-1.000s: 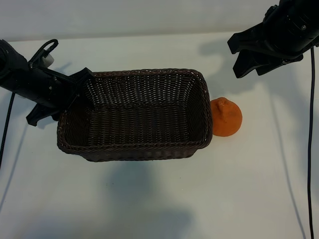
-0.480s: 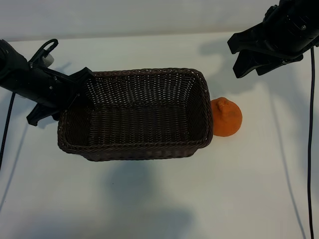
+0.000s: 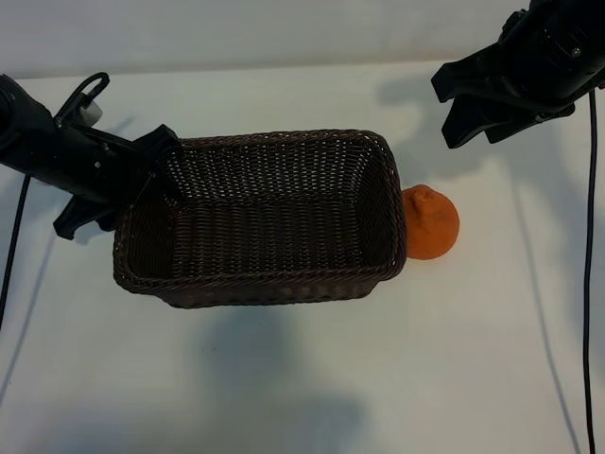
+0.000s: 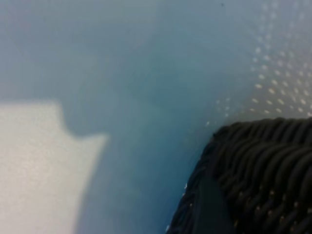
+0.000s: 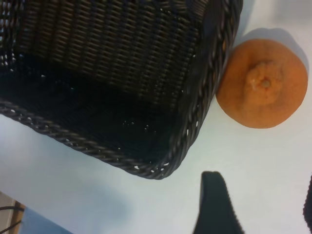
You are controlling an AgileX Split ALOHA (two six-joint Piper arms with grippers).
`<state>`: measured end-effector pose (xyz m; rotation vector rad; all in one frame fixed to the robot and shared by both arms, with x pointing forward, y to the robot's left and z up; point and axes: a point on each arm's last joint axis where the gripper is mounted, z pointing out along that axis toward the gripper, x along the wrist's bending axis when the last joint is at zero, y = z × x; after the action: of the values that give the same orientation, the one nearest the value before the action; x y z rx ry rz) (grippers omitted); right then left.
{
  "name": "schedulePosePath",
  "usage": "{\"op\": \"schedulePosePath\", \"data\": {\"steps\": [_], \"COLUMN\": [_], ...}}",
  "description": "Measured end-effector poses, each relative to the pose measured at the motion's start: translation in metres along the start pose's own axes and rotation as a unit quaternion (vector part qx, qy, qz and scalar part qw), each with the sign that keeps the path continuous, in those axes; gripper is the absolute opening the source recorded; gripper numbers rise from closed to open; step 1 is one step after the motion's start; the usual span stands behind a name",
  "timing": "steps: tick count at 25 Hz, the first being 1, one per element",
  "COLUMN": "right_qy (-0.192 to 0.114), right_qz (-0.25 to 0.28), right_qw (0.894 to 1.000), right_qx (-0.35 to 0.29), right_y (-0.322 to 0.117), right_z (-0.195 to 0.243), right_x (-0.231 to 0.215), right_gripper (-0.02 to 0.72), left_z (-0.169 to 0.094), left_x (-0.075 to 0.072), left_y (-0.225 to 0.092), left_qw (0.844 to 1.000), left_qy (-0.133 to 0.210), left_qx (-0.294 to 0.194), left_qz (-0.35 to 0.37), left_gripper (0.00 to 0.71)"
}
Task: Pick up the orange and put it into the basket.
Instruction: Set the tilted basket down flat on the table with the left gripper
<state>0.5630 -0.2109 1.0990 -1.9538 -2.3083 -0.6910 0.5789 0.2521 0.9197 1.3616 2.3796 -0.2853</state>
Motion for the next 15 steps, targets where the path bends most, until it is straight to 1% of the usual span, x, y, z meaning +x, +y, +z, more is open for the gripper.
{"op": "schedulePosePath", "data": {"steps": [7,12,15], "right_qy": [0.000,0.000,0.000], "right_qz": [0.000,0.000,0.000], "right_qw": [1.000,1.000,1.000], "right_qx": [0.000,0.000,0.000], "right_y": [0.0000,0.0000,0.0000], "right_z": [0.0000,0.0000,0.0000], "right_x": [0.0000,0.0000,0.0000], "right_gripper": [0.433,0.433,0.433], "left_z": [-0.0001,-0.0006,-0.0008], "left_x": [0.0001,0.0030,0.0048], "left_y": [-0.0018,-0.0060,-0.0068], "left_qw": [1.000,0.999,0.998], "left_qy": [0.001,0.018,0.027], "left_qx": [0.010,0.035,0.040], "left_qz": [0.000,0.016,0.030], "left_gripper": [0.525,0.525,0.525]}}
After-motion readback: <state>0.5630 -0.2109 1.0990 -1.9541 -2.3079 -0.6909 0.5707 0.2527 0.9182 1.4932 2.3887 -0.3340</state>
